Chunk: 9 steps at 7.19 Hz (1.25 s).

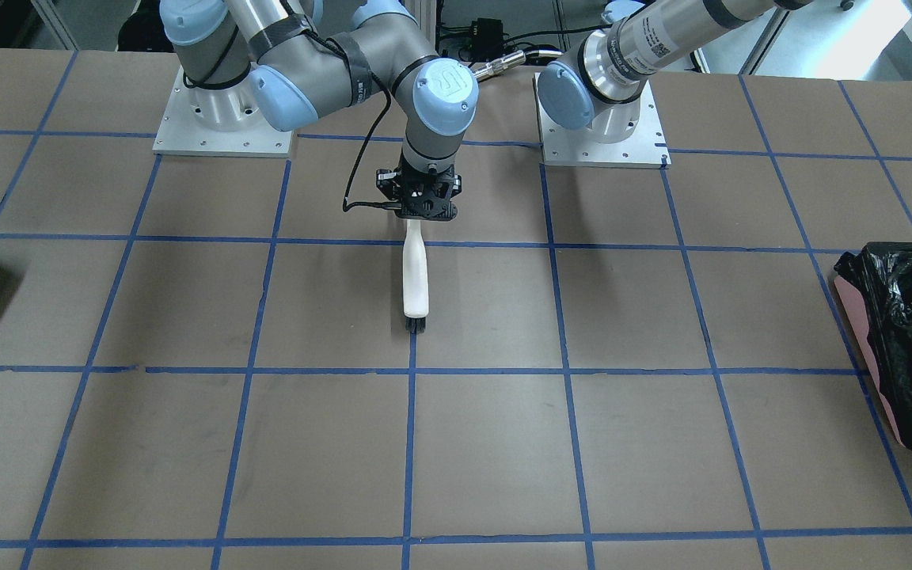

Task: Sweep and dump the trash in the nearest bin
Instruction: 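Tilt the dustpan over the trash bag with the left gripper to dump the items, then bring the empty dustpan back with the left gripper while the right releases the brush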

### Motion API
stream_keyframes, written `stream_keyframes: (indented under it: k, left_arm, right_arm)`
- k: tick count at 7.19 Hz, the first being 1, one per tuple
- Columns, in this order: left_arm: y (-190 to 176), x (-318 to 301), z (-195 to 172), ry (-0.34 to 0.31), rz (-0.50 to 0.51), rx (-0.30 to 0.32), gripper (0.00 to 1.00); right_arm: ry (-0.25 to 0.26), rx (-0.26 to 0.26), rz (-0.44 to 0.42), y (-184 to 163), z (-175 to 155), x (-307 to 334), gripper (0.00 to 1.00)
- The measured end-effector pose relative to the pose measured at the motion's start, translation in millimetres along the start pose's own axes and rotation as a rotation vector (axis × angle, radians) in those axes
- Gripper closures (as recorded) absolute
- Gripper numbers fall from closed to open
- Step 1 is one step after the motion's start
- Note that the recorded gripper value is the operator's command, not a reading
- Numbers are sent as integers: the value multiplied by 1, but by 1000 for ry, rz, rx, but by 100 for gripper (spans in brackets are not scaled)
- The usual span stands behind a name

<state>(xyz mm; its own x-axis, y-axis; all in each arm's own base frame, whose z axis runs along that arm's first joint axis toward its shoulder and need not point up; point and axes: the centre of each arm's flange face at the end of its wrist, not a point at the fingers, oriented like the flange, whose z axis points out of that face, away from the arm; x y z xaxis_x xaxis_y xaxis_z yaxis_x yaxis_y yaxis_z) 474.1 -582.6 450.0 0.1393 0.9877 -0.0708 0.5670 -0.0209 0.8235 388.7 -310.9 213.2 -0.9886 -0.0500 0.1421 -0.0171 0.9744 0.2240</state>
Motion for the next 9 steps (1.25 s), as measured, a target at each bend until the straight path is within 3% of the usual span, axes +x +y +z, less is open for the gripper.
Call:
stream_keyframes:
  k: [2,4,6,8,9]
  left_arm:
    - [-7,-10,-21,-41,34,-43,100]
    - [4,-25,-77,-81,38,-34,100]
    - [2,-40,-143,-91,-88,63,100]
    - [-23,-61,-197,-100,-271,184,100]
    - [-40,-72,-222,-97,-376,267,100]
  right_arm:
    - [1,1,0,0,0,0,0]
    - [-7,15,4,-2,-7,-1,0]
    - [-29,47,7,-12,-43,-7,0]
    - [-35,61,2,-26,-112,-7,0]
    - [-31,93,-14,-31,-151,3,0]
